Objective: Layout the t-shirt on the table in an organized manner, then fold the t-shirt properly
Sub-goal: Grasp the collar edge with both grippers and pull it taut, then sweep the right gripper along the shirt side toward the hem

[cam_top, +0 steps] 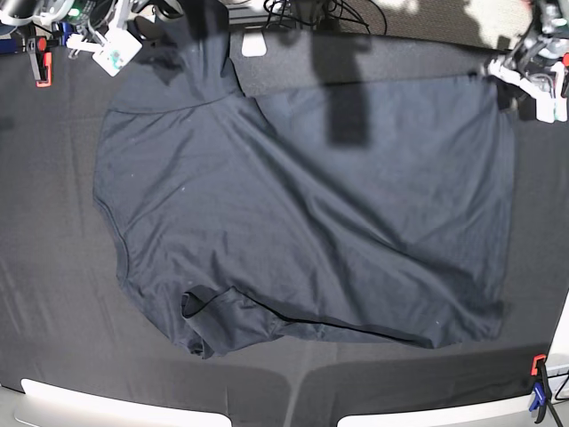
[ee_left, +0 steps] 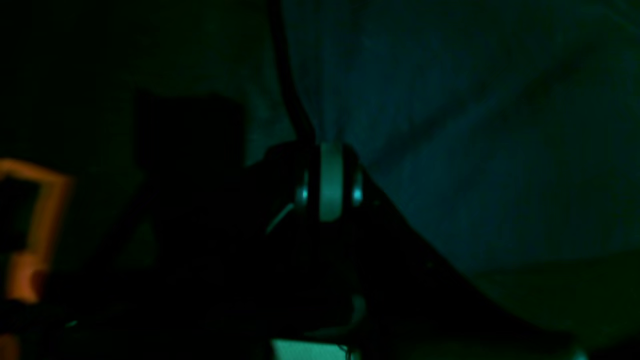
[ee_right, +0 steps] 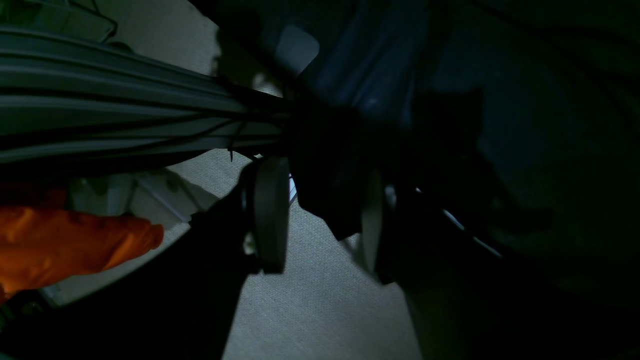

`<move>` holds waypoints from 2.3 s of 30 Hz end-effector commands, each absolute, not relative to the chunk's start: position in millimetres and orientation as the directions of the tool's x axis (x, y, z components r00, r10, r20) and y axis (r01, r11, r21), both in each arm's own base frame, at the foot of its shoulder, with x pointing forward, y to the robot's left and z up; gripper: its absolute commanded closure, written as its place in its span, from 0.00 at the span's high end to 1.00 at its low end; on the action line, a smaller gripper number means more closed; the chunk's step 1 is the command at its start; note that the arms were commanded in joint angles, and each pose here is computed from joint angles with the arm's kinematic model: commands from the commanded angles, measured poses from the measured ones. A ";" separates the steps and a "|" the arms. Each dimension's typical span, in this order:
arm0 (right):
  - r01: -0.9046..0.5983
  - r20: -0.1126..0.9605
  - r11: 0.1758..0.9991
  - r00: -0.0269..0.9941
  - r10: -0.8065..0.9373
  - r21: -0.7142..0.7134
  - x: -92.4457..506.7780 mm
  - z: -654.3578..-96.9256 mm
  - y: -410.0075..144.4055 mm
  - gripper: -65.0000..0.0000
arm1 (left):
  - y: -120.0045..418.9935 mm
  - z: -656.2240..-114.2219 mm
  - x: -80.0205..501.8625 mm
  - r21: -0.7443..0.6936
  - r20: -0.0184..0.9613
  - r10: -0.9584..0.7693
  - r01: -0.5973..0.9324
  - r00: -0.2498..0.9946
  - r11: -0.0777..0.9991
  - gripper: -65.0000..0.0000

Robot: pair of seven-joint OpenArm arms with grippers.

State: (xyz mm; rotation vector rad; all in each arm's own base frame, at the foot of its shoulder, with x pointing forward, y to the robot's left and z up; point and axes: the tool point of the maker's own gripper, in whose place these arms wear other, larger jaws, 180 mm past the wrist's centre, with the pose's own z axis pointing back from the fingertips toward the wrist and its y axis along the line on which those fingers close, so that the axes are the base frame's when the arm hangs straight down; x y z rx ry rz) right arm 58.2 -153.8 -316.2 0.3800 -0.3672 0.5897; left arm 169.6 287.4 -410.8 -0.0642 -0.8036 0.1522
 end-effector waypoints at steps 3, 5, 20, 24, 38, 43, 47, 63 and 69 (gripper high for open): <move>-0.615 0.469 0.750 0.751 0.464 0.243 61.0 -309.6 -148.4 0.35 | 315.7 -385.0 178.6 -0.054 0.784 0.131 -0.144 0.607 0.988 0.00; -0.618 0.477 0.750 0.746 0.465 0.237 64.3 -308.9 -148.5 0.35 | 330.9 -378.4 180.5 -0.006 0.800 0.111 -0.178 0.589 0.984 0.00; -0.629 0.521 0.750 0.718 0.461 0.205 81.2 -304.4 -147.8 0.35 | 348.0 -375.6 182.4 0.095 0.777 0.031 -0.166 0.628 0.982 0.05; -0.644 0.662 0.750 0.629 0.407 0.151 118.7 -284.7 -139.5 0.36 | 348.1 -375.5 182.5 0.095 0.778 0.031 -0.166 0.628 0.982 0.40; -0.701 0.790 0.630 0.154 0.593 -0.336 258.3 -256.4 -99.8 0.53 | 343.0 -369.3 188.5 0.020 0.808 0.090 -0.180 0.582 0.983 0.42; -0.619 0.744 0.659 0.174 0.645 -0.427 322.0 -278.1 -112.2 0.53 | 342.9 -369.3 188.5 0.021 0.808 0.090 -0.180 0.583 0.983 0.42; -0.585 0.724 0.688 0.233 0.650 -0.430 373.5 -289.0 -132.0 0.53 | 343.0 -369.2 188.5 0.021 0.808 0.090 -0.180 0.582 0.983 0.42; -0.431 0.738 0.881 0.528 0.420 -0.193 516.7 -288.8 -182.9 0.53 | 343.0 -368.9 188.8 0.021 0.809 0.089 -0.180 0.580 0.983 0.42; -0.482 0.644 0.855 0.595 0.481 -0.193 525.8 -318.0 -165.3 0.53 | 343.0 -368.9 188.8 0.021 0.809 0.089 -0.180 0.580 0.983 0.42</move>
